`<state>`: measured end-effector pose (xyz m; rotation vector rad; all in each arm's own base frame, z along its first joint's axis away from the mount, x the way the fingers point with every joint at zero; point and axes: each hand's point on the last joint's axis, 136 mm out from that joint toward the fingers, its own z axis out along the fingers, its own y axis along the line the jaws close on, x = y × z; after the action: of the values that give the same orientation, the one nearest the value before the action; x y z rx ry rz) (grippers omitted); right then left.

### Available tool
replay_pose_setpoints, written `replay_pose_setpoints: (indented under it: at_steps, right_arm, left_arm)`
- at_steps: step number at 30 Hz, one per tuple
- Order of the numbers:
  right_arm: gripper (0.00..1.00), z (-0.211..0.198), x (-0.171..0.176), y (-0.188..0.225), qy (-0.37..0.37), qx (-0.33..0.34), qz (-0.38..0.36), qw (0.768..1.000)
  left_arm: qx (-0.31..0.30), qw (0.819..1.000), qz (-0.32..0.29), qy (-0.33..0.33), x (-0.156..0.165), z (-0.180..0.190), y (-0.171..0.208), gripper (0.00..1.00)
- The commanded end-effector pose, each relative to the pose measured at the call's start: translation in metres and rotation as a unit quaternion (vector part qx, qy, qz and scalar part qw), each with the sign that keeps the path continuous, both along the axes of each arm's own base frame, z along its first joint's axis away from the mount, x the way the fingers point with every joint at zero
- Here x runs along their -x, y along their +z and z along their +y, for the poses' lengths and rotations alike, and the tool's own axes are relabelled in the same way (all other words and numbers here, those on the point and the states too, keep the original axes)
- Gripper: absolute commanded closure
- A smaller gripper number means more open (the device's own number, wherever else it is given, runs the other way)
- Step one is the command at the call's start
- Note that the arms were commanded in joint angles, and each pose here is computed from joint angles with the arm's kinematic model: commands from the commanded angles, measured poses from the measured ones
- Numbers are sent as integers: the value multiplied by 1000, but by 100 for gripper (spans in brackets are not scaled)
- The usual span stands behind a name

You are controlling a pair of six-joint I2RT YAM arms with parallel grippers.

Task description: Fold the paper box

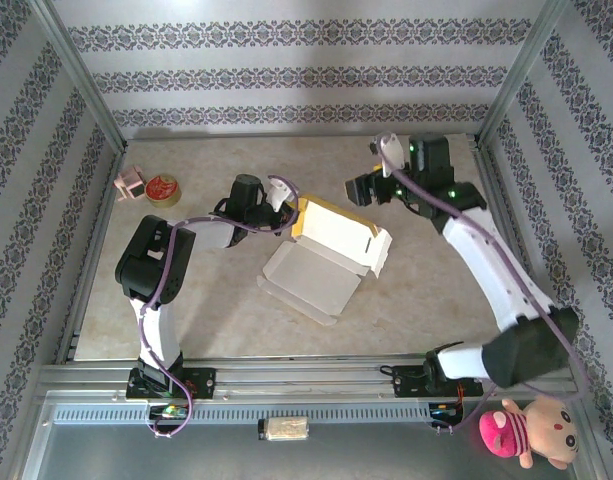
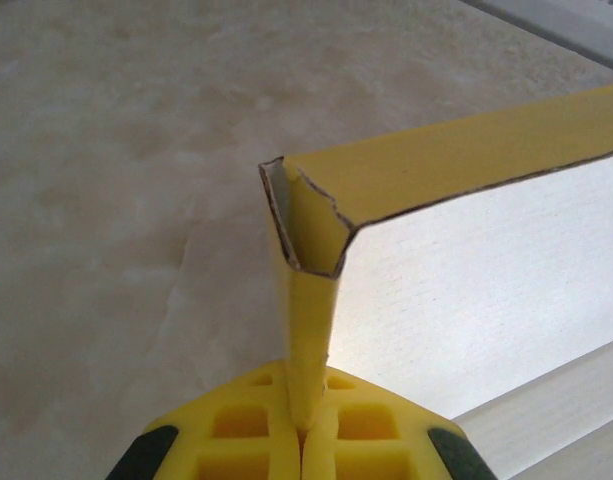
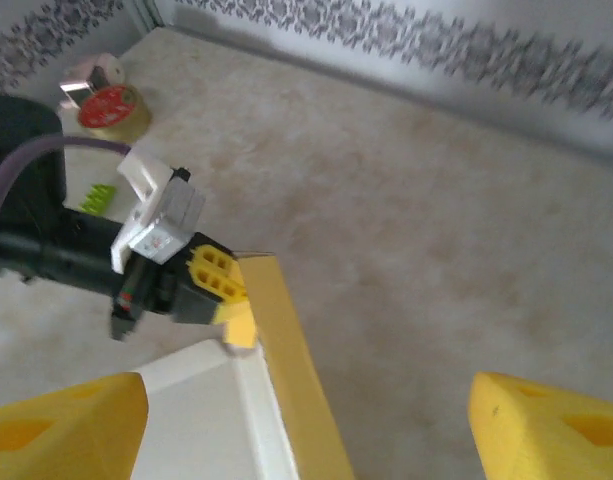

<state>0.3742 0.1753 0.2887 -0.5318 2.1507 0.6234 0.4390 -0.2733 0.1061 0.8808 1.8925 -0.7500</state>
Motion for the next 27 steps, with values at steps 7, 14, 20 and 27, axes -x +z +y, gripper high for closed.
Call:
replay_pose_setpoints:
  at_steps: [7,14,20,27]
  right_arm:
    - [41,6,-10,-71,-17,-61,224,972]
    - [47,19,-3,-114,9,-56,272,961]
    - [53,31,12,-136,26,-46,298,953]
    - [54,43,26,-157,40,-18,316,948]
  left_arm:
    - [1,976,-195,-97,1,-38,41,100]
    - [-11,972,-215,-99,10,-43,23,100]
    - [-45,973,-205,-95,10,-43,1,100]
    - [-86,969,-214,-89,6,-38,-20,97]
